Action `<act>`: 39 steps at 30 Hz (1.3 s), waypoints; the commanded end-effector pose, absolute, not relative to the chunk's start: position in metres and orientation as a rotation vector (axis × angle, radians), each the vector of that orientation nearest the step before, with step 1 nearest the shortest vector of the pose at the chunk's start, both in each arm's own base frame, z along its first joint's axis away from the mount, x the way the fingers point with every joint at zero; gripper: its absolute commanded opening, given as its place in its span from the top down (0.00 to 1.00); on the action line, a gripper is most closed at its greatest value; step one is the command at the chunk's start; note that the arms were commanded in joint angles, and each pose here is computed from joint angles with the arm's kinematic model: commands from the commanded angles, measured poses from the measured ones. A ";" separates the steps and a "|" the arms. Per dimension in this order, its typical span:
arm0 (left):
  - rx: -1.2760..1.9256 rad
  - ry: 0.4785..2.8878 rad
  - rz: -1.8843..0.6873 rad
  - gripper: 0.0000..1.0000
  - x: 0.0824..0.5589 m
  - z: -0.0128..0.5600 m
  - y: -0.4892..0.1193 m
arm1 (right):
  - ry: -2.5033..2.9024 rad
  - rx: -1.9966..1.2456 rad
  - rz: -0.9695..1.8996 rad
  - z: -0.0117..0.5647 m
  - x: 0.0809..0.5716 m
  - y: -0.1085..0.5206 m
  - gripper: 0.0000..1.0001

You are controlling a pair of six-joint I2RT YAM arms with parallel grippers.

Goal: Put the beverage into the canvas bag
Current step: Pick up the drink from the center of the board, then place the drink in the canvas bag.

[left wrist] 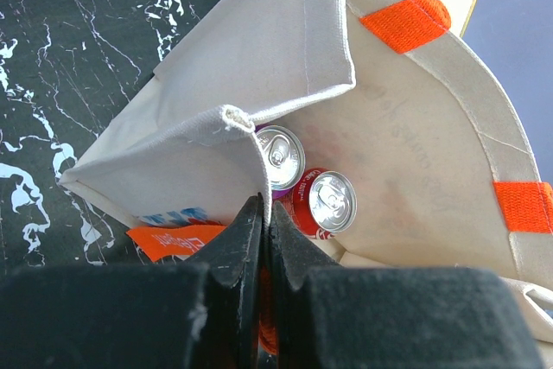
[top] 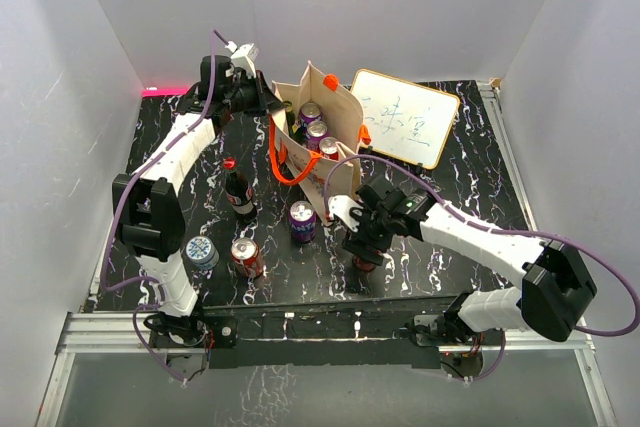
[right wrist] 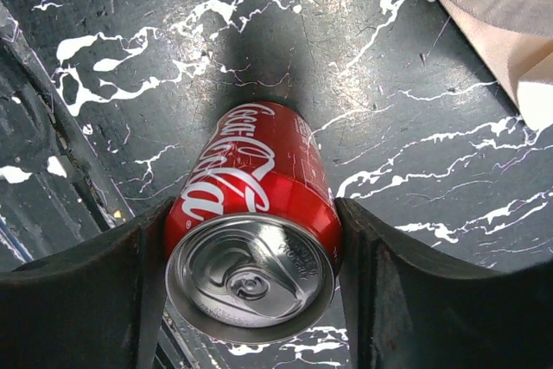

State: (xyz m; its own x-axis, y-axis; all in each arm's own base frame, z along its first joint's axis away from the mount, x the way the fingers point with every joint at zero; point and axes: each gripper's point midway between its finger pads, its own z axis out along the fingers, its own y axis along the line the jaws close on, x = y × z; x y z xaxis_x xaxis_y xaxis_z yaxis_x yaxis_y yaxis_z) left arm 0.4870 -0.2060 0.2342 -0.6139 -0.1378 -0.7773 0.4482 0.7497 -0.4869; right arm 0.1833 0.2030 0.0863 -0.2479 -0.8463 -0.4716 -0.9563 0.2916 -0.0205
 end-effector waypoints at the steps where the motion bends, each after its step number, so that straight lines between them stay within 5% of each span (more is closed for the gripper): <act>1: 0.280 1.997 -0.863 1.00 0.477 0.267 -0.207 | 2.073 -1.563 0.405 0.120 0.195 0.217 0.58; 4: 0.286 1.996 -0.859 1.00 0.478 0.265 -0.207 | 2.026 -1.534 0.418 0.148 0.198 0.223 0.84; 6: 0.288 1.996 -0.857 1.00 0.479 0.262 -0.207 | 1.976 -1.503 0.418 0.172 0.204 0.227 0.92; 21: 0.358 1.986 -0.865 1.00 0.476 0.256 -0.210 | 1.662 -1.182 0.397 0.381 0.280 0.285 0.92; 29: 0.346 1.956 -0.857 0.99 0.479 0.269 -0.209 | 1.678 -0.974 0.330 0.414 0.344 0.304 0.92; 32: 0.298 1.946 -0.878 0.85 0.482 0.277 -0.204 | 1.723 -0.902 0.330 0.409 0.366 0.300 0.92; 39: 0.307 1.774 -0.859 0.30 0.490 0.326 -0.186 | 1.778 -0.823 0.310 0.396 0.402 0.292 0.92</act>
State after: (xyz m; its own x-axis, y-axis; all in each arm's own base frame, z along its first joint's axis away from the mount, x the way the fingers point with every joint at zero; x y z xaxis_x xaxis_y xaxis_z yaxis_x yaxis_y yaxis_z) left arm 0.4957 -0.1970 0.2439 -0.5715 -0.1627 -0.8043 0.4790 0.7297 -0.4879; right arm 0.3822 0.2937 0.3259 -0.2776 -0.5307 -0.8008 -0.7353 0.6538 -0.1784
